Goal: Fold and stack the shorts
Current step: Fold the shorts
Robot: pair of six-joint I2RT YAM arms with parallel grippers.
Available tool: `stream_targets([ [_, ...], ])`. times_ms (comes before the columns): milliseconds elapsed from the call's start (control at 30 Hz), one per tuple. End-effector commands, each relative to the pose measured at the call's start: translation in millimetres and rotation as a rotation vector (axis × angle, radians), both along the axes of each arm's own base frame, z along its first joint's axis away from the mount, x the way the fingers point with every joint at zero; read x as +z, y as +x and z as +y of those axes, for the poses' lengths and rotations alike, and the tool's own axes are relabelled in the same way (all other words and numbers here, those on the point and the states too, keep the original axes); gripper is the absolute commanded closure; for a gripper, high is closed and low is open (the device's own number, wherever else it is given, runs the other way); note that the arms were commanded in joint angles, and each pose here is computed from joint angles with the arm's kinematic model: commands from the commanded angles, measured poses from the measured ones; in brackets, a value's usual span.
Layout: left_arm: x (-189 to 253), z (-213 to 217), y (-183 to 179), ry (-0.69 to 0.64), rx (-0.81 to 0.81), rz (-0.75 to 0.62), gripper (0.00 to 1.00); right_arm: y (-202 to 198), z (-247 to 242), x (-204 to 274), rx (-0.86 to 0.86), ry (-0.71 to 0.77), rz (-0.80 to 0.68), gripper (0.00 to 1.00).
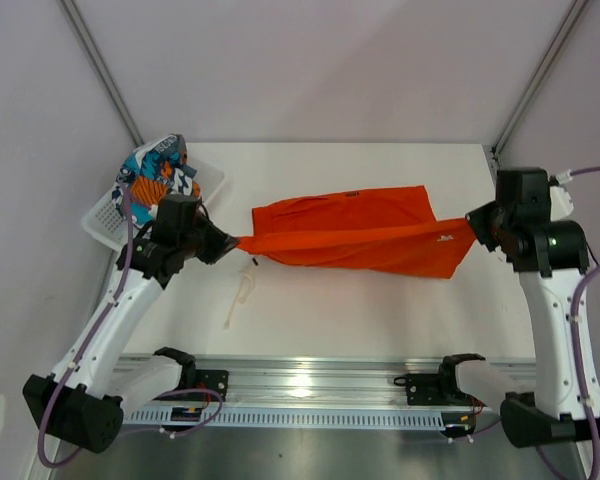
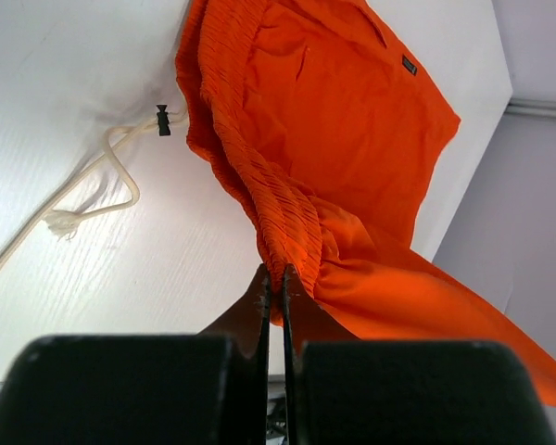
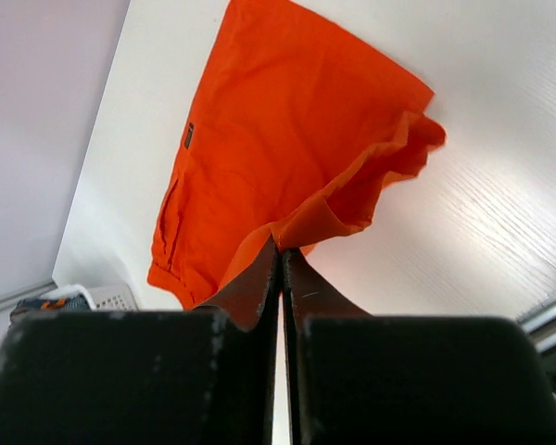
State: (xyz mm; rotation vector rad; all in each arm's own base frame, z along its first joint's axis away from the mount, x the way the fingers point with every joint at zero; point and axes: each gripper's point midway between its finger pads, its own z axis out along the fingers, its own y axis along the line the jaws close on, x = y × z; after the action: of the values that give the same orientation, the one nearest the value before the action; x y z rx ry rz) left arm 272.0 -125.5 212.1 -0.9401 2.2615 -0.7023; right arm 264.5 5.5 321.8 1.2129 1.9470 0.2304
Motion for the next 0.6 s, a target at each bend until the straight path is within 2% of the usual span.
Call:
stream_targets([
  [0, -2.4, 9.5, -20.3, 0.011, 0.001, -0.013, 1.00, -40.4, -14.2, 2.2, -0.050, -0.027, -0.019, 1.00],
  [133, 4.4, 17.3, -43.7, 0.006, 0.008, -0.037, 1.00, -76.7, -18.0, 1.2, -0.053, -0.022, -0.036, 1.00],
  [300, 14.3, 19.0, -62.2, -0.006, -0.008, -0.053, 1.00, -103.2, -15.8, 3.2, -0.041, 0.005, -0.052, 1.00],
  [467, 16.5, 24.6, -70.1, 0.000, 0.010, -0.072, 1.00, -108.8, -15.2, 21.3, -0.029, 0.008, -0.087, 1.00],
  [567, 12.9, 23.4, -68.3, 0.005, 0.002, -0.061, 1.00, -99.0, -14.7, 28.8, -0.023, 0.000, -0.097, 1.00],
])
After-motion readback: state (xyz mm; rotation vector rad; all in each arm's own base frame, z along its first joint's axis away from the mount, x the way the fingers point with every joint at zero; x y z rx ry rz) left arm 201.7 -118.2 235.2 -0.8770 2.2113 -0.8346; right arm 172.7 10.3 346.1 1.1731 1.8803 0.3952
